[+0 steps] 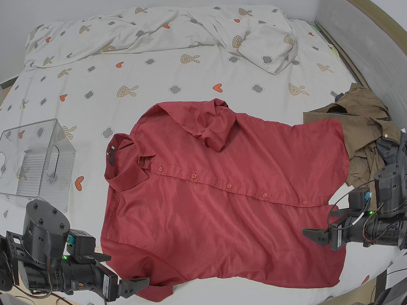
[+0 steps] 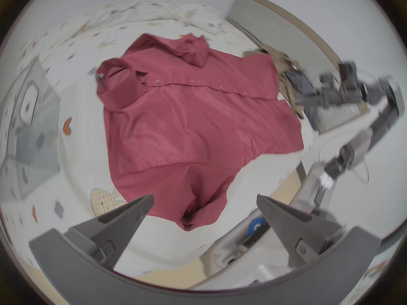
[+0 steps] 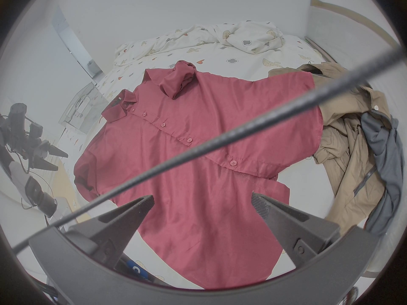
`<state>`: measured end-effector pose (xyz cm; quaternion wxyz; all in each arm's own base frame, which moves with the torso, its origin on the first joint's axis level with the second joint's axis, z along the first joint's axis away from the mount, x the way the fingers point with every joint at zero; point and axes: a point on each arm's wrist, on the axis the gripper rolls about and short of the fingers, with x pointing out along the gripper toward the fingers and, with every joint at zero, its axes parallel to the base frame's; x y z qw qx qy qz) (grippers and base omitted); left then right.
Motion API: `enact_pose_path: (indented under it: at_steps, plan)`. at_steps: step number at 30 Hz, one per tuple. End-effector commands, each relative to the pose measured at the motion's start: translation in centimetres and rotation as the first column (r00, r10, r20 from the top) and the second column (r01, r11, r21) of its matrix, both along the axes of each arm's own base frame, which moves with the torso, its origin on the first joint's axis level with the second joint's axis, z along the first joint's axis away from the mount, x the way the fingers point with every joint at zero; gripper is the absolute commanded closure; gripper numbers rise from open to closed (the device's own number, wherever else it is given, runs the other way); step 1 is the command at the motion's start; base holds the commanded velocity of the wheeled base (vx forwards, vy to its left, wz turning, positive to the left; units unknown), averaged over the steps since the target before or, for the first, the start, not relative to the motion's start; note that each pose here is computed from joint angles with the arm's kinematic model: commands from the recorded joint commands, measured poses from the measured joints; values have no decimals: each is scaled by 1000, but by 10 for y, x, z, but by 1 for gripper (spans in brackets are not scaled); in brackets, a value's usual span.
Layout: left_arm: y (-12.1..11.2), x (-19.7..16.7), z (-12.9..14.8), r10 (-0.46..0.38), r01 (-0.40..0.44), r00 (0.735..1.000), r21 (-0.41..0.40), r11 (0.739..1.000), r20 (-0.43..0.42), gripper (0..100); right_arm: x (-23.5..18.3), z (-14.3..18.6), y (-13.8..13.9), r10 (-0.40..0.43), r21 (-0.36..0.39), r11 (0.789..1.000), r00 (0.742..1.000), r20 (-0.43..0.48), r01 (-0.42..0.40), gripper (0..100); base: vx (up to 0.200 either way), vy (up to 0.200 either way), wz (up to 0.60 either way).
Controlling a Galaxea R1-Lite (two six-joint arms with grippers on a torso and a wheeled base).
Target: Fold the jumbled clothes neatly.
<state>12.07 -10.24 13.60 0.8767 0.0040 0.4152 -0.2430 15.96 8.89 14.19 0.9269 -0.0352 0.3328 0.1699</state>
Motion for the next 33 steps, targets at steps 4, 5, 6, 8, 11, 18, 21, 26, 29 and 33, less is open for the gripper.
enact_pose_path:
  at_steps: [4, 5, 6, 8, 11, 18, 21, 26, 29, 33]
  plan:
    - [-5, -14, -15, -297, 279, 954, 218, 935, 51, 0, 0, 0, 0, 0, 0, 1000, 1000, -1, 0, 0, 0, 0, 0]
    - [-5, -16, -19, -351, 323, 935, 280, 904, 55, 0, 0, 0, 0, 0, 0, 1000, 1000, -1, 0, 0, 0, 0, 0]
    - [-5, -16, -20, -364, 333, 930, 297, 895, 57, 0, 0, 0, 0, 0, 0, 1000, 1000, -1, 0, 0, 0, 0, 0]
    - [-3, -16, -33, -463, 397, 886, 459, 795, 34, 0, 0, 0, 0, -1, -1, 1000, 1000, -1, 1, 0, 0, 0, 0]
    - [-2, -18, -41, -527, 452, 850, 516, 728, -1, 0, 0, 0, 0, -1, 1, 1000, 1000, -2, 1, 0, 0, 0, 0]
    - [-6, -26, -46, -606, 522, 795, 537, 663, -26, 0, 1, 0, 0, -3, 3, 1000, 1000, -4, 3, 0, 0, 0, 0]
    - [-10, -25, -50, -615, 540, 787, 543, 643, -53, 0, 0, 0, 0, -3, 4, 1000, 1000, -3, 3, 0, 0, 0, 0]
    - [-16, -27, -56, -644, 569, 762, 546, 615, -69, 0, 0, 0, 0, -3, 4, 1000, 1000, -3, 3, 0, 0, 0, 0]
    - [-21, -33, -57, -697, 627, 713, 512, 587, -74, 0, 0, 0, 0, -3, 4, 1000, 1000, -3, 3, 0, 0, 0, 0]
    - [-26, -33, -64, -726, 689, 676, 462, 559, -129, 0, 0, 0, 1, -1, 4, 1000, 1000, -3, 1, 0, 0, 0, 0]
